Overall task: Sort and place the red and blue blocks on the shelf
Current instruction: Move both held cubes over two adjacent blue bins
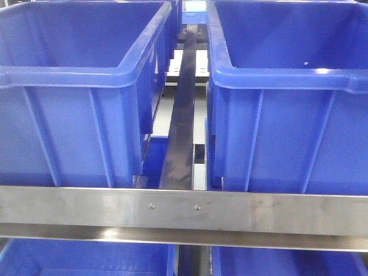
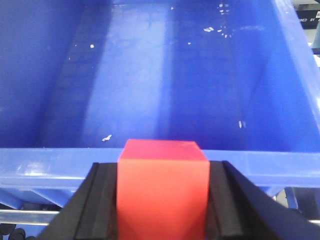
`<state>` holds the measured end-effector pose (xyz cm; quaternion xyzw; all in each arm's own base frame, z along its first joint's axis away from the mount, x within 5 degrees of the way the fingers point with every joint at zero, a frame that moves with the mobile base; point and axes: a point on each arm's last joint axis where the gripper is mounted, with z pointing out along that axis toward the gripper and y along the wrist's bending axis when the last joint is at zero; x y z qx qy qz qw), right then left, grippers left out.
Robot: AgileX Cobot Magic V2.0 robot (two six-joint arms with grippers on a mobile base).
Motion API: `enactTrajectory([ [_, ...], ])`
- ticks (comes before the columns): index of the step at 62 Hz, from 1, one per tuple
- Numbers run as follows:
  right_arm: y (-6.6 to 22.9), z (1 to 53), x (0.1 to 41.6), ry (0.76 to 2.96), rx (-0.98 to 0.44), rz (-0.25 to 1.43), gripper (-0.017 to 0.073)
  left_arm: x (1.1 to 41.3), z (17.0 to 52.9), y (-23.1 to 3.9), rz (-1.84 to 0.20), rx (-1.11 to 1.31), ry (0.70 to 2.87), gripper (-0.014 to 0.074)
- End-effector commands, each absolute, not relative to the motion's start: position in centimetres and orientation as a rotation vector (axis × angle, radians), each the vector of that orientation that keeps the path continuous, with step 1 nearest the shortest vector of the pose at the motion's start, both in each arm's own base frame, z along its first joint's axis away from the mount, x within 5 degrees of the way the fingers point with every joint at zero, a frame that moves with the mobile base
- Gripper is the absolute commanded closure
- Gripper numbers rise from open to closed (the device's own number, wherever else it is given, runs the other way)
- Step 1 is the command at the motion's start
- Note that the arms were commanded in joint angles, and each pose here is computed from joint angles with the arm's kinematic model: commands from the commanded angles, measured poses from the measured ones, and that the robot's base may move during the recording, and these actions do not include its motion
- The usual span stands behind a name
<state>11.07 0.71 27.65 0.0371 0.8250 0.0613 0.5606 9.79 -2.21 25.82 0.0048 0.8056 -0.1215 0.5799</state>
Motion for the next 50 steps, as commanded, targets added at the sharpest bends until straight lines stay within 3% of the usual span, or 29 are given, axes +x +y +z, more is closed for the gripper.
enactTrajectory([
  [1,0.63,29.40,11.36,1.826,0.070,0.131,0.0493,10.03,27.56,-2.47,-0.320,0.027,1.773,0.0470],
  [50,0.63,29.40,11.36,1.826,0.070,0.131,0.0493,10.04,27.62,-2.49,-0.323,0.028,1.767,0.0470],
])
